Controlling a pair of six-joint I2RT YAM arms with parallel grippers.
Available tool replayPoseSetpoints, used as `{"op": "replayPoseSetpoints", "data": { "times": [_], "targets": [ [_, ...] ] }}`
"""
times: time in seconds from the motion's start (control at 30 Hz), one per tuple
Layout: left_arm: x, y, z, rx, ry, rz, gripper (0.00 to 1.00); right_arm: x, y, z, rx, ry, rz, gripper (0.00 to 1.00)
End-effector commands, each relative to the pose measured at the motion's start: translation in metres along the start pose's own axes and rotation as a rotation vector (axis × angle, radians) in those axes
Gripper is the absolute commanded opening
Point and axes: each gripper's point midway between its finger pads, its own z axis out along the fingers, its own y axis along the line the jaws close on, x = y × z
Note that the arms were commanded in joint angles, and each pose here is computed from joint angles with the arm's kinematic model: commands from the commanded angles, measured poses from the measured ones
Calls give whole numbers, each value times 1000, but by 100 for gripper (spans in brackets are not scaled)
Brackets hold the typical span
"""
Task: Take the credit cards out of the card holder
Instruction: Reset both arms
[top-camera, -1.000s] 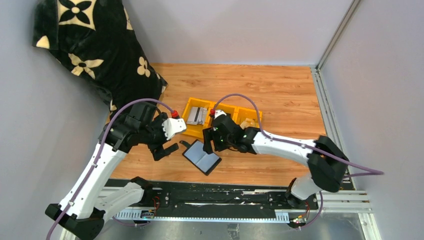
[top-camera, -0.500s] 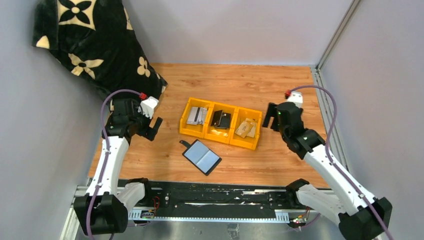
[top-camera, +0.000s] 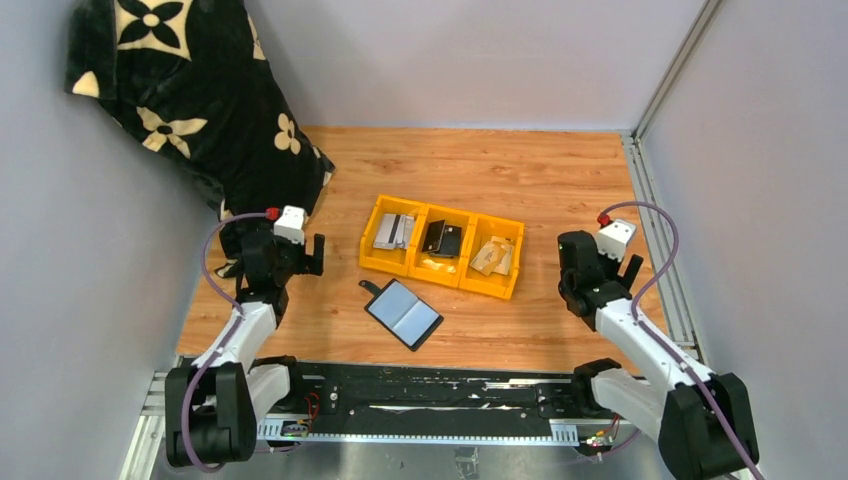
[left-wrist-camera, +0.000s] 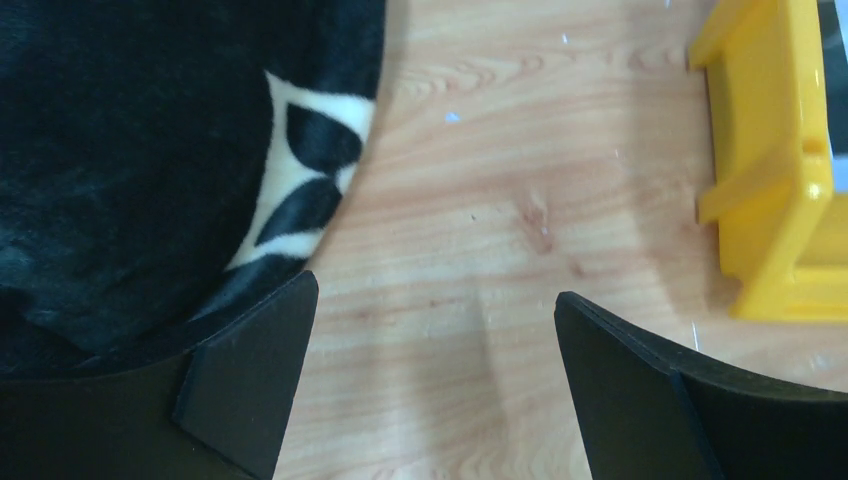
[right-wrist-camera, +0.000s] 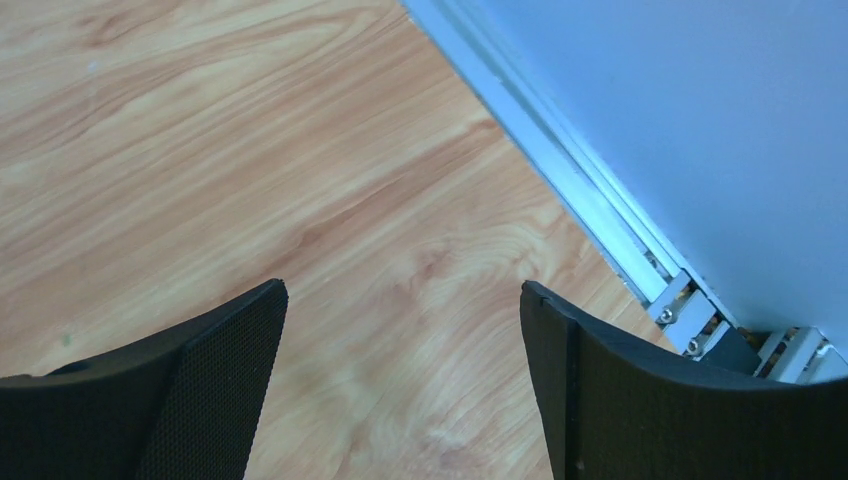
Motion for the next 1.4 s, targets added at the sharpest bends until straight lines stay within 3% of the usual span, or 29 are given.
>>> {"op": "replayPoseSetpoints", "data": {
  "times": [0.0, 0.07, 0.13, 0.23, 0.3, 0.4, 0.53, 0.6, 0.63, 0.7, 0.77, 0.8, 0.97, 1.37],
  "targets": [
    [-47, 27, 7, -142, -299, -78, 100, -22, -26, 17, 200, -127, 112, 89],
    [-43, 26, 10, -142, -342, -97, 100, -14, -29, 26, 207, -170, 66, 85],
    [-43, 29, 13, -153, -339, -118, 100, -6, -28, 33, 182, -224, 145, 85],
    [-38, 33, 17, -174, -313, -147, 100, -2, -14, 42, 72, -247, 208, 87],
    [-38, 36, 16, -193, -320, -159, 100, -4, 1, 51, 7, -257, 164, 88],
    [-39, 31, 8, -190, -412, -208, 100, -7, 16, 58, -51, -280, 96, 89],
    [-41, 10, -1, -115, -572, -161, 100, -11, 51, 54, -247, -300, -35, 90],
    [-37, 10, 4, -116, -526, -154, 100, 0, 76, 47, -401, -304, -116, 90],
    [-39, 11, 11, -118, -493, -149, 100, -12, 76, 46, -396, -391, -85, 91],
    [-32, 12, 28, -130, -393, -157, 100, -10, 77, 52, -345, -390, -119, 93],
    [-34, 6, 37, -124, -367, -137, 100, 8, 78, 63, -354, -232, -133, 94],
    [-33, 6, 38, -133, -347, -115, 100, 3, 77, 67, -371, -223, -96, 94],
    [-34, 5, 36, -134, -358, -111, 100, -1, 73, 66, -367, -285, -81, 94],
    [-33, 7, 38, -143, -347, -103, 100, -1, 73, 66, -366, -285, -82, 95]
  ]
}}
